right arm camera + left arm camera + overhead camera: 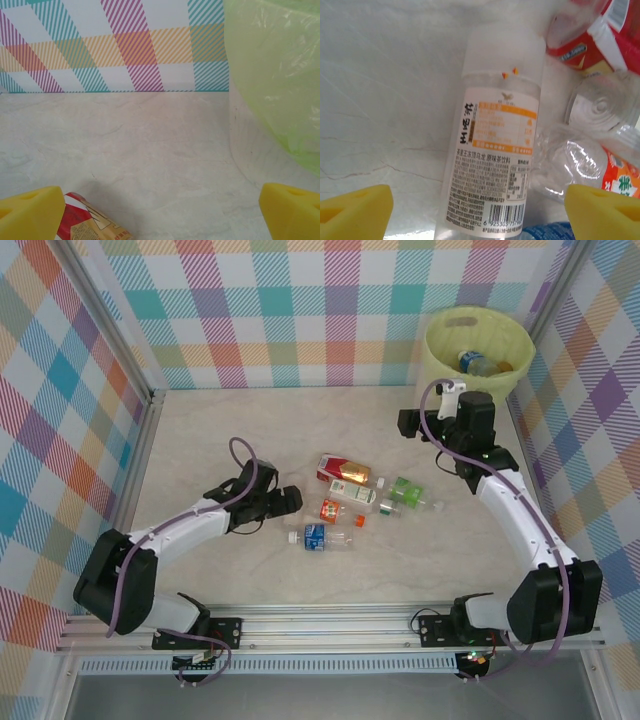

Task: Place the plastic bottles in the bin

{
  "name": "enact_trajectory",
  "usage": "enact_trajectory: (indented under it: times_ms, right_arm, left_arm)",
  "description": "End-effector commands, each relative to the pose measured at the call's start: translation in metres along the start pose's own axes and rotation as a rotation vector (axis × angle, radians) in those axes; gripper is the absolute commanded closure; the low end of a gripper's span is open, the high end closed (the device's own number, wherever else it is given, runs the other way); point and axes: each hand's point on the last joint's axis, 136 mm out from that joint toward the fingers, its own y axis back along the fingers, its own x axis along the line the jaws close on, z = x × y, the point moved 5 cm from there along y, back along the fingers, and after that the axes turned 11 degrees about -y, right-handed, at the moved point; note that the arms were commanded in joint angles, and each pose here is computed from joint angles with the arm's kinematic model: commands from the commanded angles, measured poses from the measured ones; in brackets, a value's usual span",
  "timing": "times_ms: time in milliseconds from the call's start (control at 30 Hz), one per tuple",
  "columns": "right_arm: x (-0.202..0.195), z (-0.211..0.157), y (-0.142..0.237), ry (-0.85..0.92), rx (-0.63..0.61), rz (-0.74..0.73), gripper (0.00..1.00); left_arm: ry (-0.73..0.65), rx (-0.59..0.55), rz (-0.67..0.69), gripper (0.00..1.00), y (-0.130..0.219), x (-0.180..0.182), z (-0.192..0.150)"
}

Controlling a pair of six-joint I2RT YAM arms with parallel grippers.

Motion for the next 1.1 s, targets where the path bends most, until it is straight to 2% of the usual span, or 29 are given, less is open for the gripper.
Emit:
enact_trajectory:
  times_ms: [0, 267, 667, 867, 1067]
  right_arm:
    - [0.003, 0.003, 0.005, -0.019, -0.015, 0.022, 0.0]
    - [0.003, 0.003, 0.003, -0.024, -0.009, 0.022, 0.0]
    - [0.004, -0.003, 0.0, -0.04, 0.024, 0.042, 0.0]
    - [0.006, -0.006, -0.003, -0.059, 0.041, 0.066, 0.0]
    - [0.016, -0.004, 0.001, -0.069, 0.074, 0.124, 0.0]
  left_arm:
    - [-0.045, 0.067, -0.024, 0.14, -0.005, 0.0, -0.01]
    - [-0.107, 0.065, -0.062, 0.17, -0.016, -0.002, -0.017]
    - [-0.167, 0.143, 0.057, 0.26, -0.043, 0.007, -0.029]
    - [-0.163, 0.142, 0.091, 0.38, -0.048, 0.012, -0.031]
    - [-0.185, 0.065, 0.044, 0.48, -0.036, 0.005, -0.02]
